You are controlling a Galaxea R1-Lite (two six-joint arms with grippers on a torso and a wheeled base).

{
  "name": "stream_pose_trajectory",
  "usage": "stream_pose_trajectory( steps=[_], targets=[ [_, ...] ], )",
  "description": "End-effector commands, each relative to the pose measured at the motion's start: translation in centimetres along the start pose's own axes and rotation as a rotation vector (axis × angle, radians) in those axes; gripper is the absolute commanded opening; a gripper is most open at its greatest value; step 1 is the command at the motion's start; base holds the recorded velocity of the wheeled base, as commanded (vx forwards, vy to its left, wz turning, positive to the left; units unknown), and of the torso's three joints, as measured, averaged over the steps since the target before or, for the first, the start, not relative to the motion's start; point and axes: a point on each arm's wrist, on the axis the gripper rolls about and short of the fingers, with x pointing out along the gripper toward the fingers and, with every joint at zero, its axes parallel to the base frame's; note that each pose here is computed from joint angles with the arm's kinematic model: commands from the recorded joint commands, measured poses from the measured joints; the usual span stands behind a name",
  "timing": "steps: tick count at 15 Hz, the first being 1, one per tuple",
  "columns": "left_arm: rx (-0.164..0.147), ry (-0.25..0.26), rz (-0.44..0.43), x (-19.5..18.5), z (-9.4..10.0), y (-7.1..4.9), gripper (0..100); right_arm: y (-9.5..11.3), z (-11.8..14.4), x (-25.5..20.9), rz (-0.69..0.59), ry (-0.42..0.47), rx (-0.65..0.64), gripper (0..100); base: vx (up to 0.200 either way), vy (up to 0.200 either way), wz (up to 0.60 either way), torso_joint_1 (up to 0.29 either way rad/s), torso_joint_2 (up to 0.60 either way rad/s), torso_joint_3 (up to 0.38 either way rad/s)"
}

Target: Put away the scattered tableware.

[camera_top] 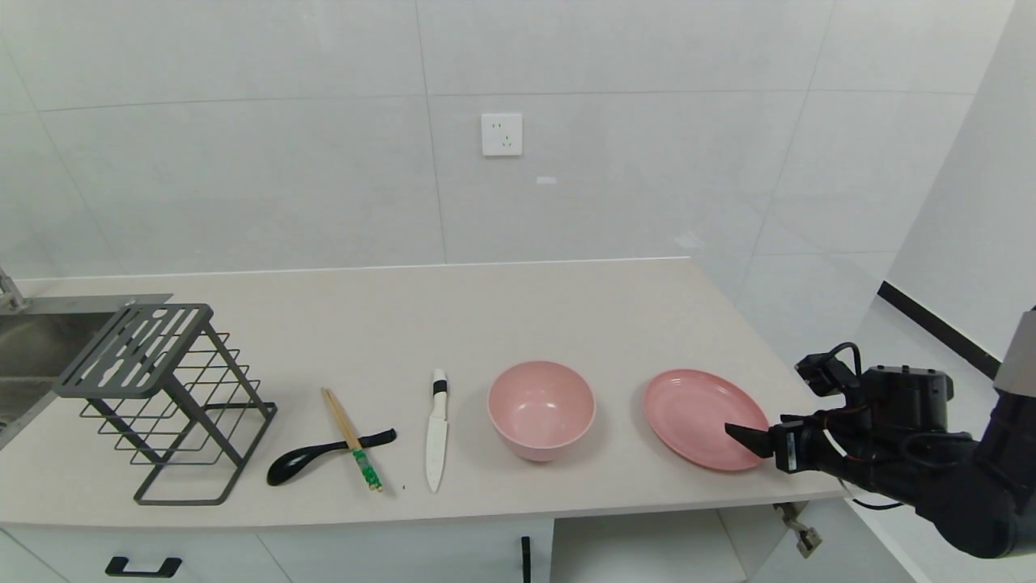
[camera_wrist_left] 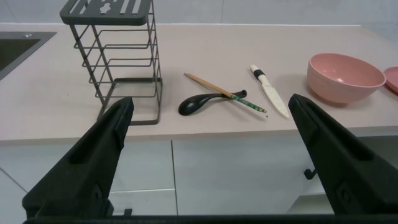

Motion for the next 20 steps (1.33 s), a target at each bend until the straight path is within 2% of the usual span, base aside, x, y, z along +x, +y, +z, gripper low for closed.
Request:
stream_pose_trajectory(
  steps=[1, 10, 13, 14, 16, 20],
  targets=[
    [-0.002, 0.001, 0.002, 0.0, 0.0, 0.0, 100, -0.3, -0.5, 0.9, -0.001, 0.020, 0.005, 100, 0.000, 0.000, 0.00, 0.000, 0.00, 0.000],
    [-0.002, 0.001, 0.000, 0.0, 0.0, 0.0, 100, -0.5, -0.9, 3.1, 0.008, 0.015, -0.003, 100, 0.000, 0.000, 0.00, 0.000, 0.00, 0.000],
    [-0.002, 0.001, 0.000, 0.0, 0.0, 0.0, 100, 0.0, -1.1, 3.4, 0.024, 0.023, -0.012, 100, 0.000, 0.000, 0.00, 0.000, 0.00, 0.000],
    [0.000, 0.001, 0.000, 0.0, 0.0, 0.0, 100, 0.3, -1.3, 3.6, 0.034, 0.032, -0.015, 0, 0.000, 0.000, 0.00, 0.000, 0.00, 0.000],
    [0.000, 0.000, 0.000, 0.0, 0.0, 0.0, 100, 0.3, -1.6, 4.4, 0.030, 0.044, -0.015, 0, 0.000, 0.000, 0.00, 0.000, 0.00, 0.000],
    [0.000, 0.000, 0.000, 0.0, 0.0, 0.0, 100, -1.6, -1.1, 5.0, -0.065, 0.012, 0.019, 0, 0.000, 0.000, 0.00, 0.000, 0.00, 0.000]
  ],
)
